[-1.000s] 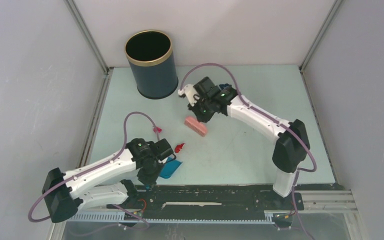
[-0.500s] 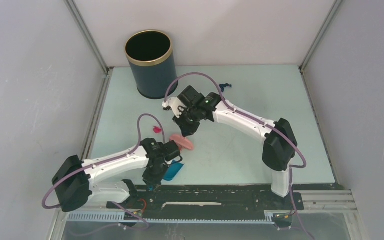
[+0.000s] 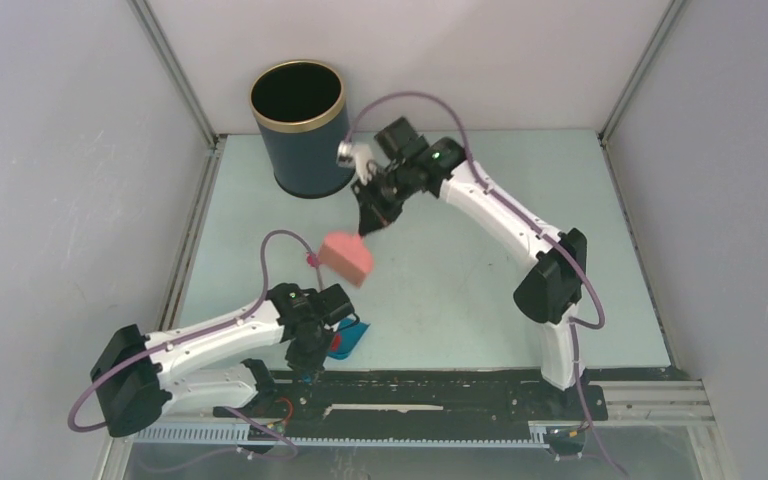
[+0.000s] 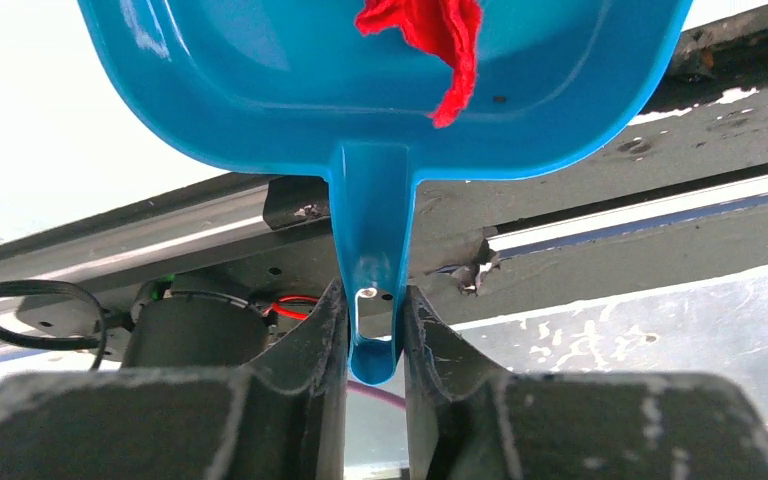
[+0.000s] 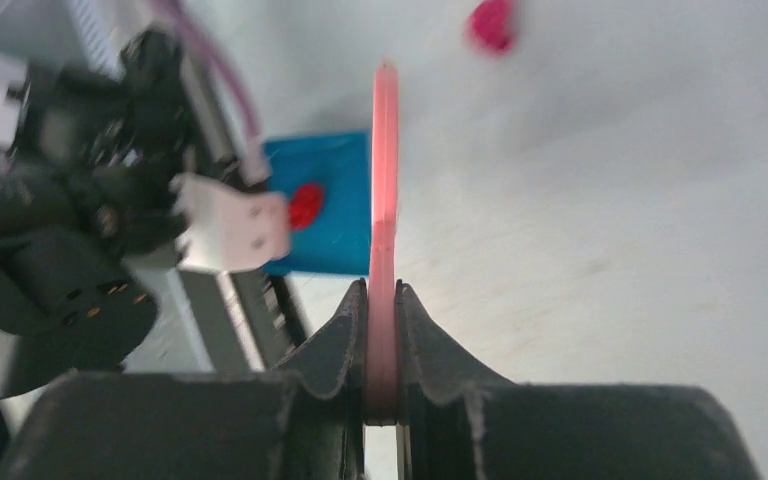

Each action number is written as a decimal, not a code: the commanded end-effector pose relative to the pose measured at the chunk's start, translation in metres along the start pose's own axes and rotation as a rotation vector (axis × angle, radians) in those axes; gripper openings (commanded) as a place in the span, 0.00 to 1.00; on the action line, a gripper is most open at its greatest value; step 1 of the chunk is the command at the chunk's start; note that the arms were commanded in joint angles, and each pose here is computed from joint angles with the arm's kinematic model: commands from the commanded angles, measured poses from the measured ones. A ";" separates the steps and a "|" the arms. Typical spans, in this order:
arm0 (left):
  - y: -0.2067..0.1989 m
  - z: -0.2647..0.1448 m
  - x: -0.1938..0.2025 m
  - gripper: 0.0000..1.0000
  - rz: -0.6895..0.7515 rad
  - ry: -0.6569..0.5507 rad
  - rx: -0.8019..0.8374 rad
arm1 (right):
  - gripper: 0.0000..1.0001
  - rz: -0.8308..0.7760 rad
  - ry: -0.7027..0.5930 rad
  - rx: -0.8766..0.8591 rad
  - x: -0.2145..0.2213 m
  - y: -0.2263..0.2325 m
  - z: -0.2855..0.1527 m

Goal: Sweep away the paper scraps from the table

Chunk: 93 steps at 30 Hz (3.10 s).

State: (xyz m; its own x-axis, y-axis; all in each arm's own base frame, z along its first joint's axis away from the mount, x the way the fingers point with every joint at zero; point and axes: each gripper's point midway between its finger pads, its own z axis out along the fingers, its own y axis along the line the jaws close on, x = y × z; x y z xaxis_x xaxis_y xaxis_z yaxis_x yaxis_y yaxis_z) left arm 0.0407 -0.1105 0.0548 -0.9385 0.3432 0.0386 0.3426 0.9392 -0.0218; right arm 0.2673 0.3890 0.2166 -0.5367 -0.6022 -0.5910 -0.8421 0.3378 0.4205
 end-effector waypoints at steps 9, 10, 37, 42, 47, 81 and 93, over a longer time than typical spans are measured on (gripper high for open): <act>0.007 0.003 0.010 0.00 -0.188 -0.016 -0.035 | 0.00 -0.496 -0.161 0.454 -0.101 -0.066 -0.013; 0.007 0.004 0.010 0.00 -0.196 -0.015 -0.035 | 0.00 -0.532 -0.153 0.471 -0.103 -0.068 -0.004; -0.008 0.023 0.004 0.00 -0.260 0.039 0.023 | 0.00 -0.867 0.234 0.138 -0.005 -0.014 0.105; -0.008 0.021 -0.007 0.00 -0.210 0.013 0.012 | 0.00 -0.668 0.247 0.049 0.027 0.011 0.092; -0.008 0.016 -0.017 0.00 -0.171 -0.010 -0.005 | 0.00 -0.477 0.235 -0.070 0.047 0.043 0.086; -0.154 -0.018 -0.179 0.00 0.176 -0.121 0.092 | 0.00 -0.333 -0.060 0.980 -0.031 -0.273 -0.233; -0.142 0.003 -0.196 0.00 0.111 -0.065 0.084 | 0.00 -0.692 0.046 1.157 -0.078 -0.381 -0.163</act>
State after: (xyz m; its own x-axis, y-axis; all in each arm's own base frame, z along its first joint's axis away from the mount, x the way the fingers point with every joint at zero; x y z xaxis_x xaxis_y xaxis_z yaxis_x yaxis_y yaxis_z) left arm 0.1622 -0.3035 0.0396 -0.8895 0.4568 -0.0061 0.4560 0.8870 -0.0729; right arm 0.6044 0.1662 0.2050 -0.1387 -0.8463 -0.5144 -0.5925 0.4871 -0.6417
